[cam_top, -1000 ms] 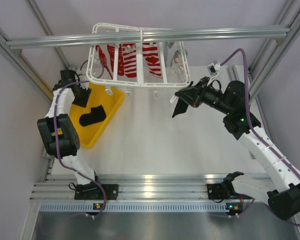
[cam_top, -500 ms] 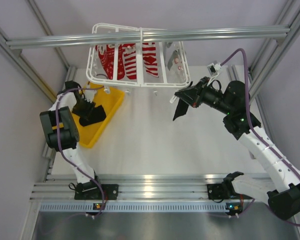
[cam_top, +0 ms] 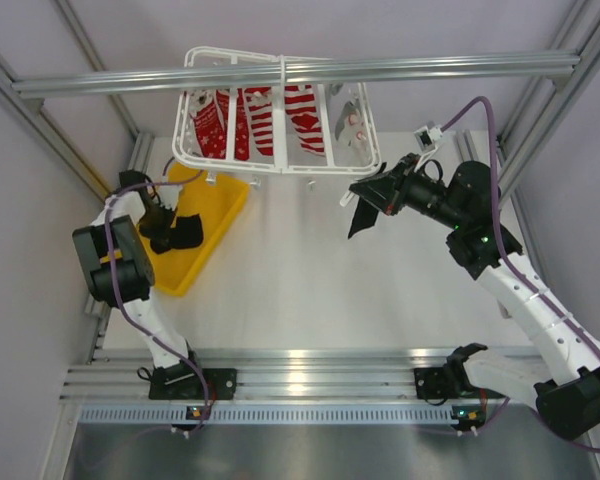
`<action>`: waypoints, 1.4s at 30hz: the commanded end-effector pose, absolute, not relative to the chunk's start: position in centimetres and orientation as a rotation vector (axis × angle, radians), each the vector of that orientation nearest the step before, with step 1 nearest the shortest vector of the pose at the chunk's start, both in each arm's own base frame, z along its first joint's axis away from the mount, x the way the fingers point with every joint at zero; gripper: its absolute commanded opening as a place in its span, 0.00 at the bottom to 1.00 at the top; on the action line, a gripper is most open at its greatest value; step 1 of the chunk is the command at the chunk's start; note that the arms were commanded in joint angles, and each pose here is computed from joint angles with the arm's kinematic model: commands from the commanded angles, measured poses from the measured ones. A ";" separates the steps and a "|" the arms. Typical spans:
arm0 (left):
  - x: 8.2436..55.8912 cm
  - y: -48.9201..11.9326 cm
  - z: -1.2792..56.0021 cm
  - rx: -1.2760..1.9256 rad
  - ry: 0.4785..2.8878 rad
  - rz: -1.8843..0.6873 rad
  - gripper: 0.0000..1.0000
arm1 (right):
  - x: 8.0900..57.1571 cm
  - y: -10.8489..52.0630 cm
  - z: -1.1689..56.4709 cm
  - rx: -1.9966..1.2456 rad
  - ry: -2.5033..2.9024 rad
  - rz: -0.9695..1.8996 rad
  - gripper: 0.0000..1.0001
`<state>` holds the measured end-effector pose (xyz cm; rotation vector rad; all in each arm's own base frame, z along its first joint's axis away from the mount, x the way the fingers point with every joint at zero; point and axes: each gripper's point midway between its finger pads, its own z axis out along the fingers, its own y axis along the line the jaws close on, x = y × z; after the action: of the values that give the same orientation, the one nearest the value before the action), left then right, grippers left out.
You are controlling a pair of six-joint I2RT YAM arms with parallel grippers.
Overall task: Clip the socks to the hanger
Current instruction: Adjust the sock in the bin.
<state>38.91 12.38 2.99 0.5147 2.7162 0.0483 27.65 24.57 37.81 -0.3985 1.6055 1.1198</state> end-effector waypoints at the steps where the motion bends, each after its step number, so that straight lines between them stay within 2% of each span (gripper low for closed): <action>1: 37.3 12.2 7.9 0.296 2.634 -0.086 0.00 | 27.4 24.1 39.7 -0.405 1.565 1.117 0.00; 5: 35.6 12.4 12.7 0.090 2.530 -0.145 0.00 | 27.2 24.0 39.9 -0.402 1.559 1.118 0.00; 9: 34.2 10.6 18.0 0.065 2.388 -0.161 0.00 | 27.0 24.0 40.2 -0.404 1.550 1.120 0.00; 14: 34.6 8.8 20.6 0.032 2.284 -0.220 0.00 | 27.1 24.0 40.4 -0.405 1.546 1.122 0.00; 21: 39.5 9.0 19.9 -0.112 2.284 -0.345 0.00 | 27.5 24.3 40.2 -0.406 1.544 1.129 0.00; 27: 45.4 7.1 25.0 -0.107 2.091 -0.432 0.00 | 27.7 24.4 39.9 -0.405 1.550 1.127 0.00; 32: 47.2 5.8 30.1 -0.108 1.887 -0.463 0.00 | 27.9 24.4 40.0 -0.402 1.552 1.127 0.00; 35: 46.8 5.7 30.5 -0.078 1.813 -0.439 0.00 | 27.7 24.4 39.9 -0.407 1.555 1.125 0.00; 37: 46.3 5.9 28.0 -0.071 1.880 -0.409 0.00 | 27.8 24.3 39.7 -0.405 1.562 1.119 0.00; 40: 46.1 8.2 22.2 -0.076 2.025 -0.270 0.00 | 27.8 24.4 39.5 -0.401 1.564 1.121 0.00; 41: 45.2 9.5 15.3 -0.009 2.192 -0.178 0.00 | 28.0 24.6 39.1 -0.396 1.568 1.134 0.00; 42: 45.1 10.0 15.1 0.033 2.197 -0.136 0.00 | 28.0 24.6 39.1 -0.394 1.568 1.135 0.00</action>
<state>45.71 7.19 21.86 -0.0942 2.0518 -0.3321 27.76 24.66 37.70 -0.3954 1.6129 1.1249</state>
